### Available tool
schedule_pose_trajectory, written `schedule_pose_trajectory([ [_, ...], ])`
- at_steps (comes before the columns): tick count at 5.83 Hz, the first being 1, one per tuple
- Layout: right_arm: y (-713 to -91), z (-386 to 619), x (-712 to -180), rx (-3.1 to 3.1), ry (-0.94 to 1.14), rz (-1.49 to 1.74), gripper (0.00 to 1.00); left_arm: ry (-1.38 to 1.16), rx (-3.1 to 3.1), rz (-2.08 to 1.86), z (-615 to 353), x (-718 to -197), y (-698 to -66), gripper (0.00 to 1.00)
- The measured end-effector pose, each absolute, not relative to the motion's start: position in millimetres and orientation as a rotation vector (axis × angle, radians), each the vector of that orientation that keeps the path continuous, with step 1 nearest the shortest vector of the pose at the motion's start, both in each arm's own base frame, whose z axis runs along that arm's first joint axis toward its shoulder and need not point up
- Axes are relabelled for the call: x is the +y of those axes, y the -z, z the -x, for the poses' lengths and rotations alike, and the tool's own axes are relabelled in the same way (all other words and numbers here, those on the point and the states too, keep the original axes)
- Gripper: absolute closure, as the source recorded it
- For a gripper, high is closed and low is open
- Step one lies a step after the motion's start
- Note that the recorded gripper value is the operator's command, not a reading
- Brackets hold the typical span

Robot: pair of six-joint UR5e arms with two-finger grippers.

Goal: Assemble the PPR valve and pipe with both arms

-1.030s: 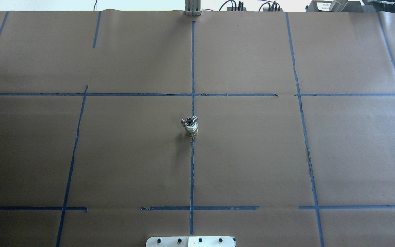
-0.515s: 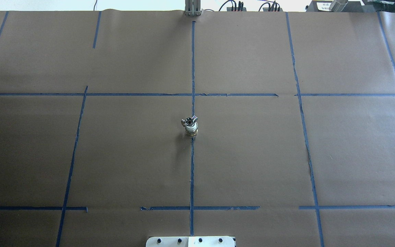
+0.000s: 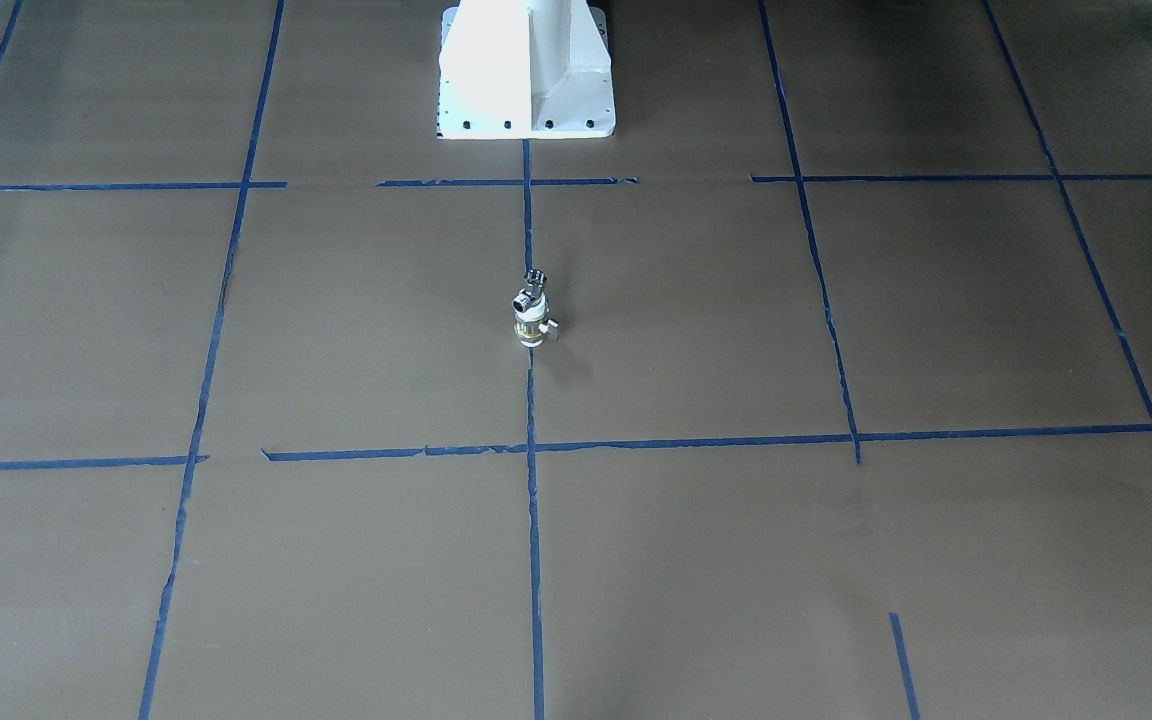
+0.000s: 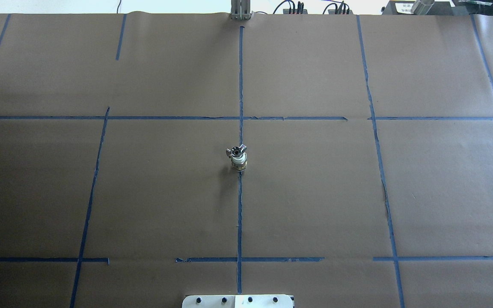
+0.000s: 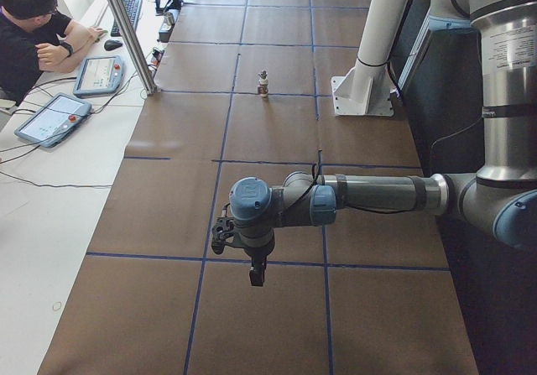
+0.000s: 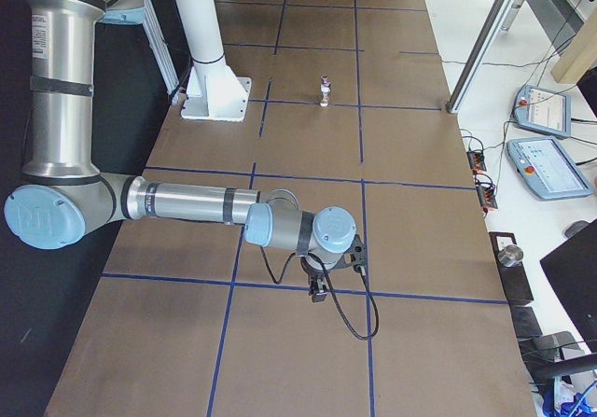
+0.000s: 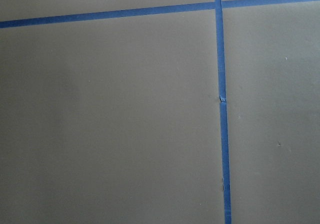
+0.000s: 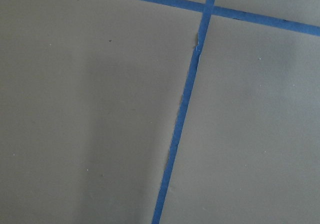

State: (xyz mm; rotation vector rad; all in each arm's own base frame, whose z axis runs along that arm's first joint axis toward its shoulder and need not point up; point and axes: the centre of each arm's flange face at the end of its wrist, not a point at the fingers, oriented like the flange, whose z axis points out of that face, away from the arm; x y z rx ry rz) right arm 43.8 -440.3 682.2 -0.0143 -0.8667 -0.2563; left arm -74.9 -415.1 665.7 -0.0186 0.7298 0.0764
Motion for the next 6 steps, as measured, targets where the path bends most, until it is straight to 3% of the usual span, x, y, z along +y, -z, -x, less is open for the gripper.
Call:
schedule_pose_trajectory([
  [6,-680.0,-43.7,-440.5,-0.868,0.258,0.01,0.0,-0.078,0.729,0.017,75.0,-415.5,-665.3,0.0],
])
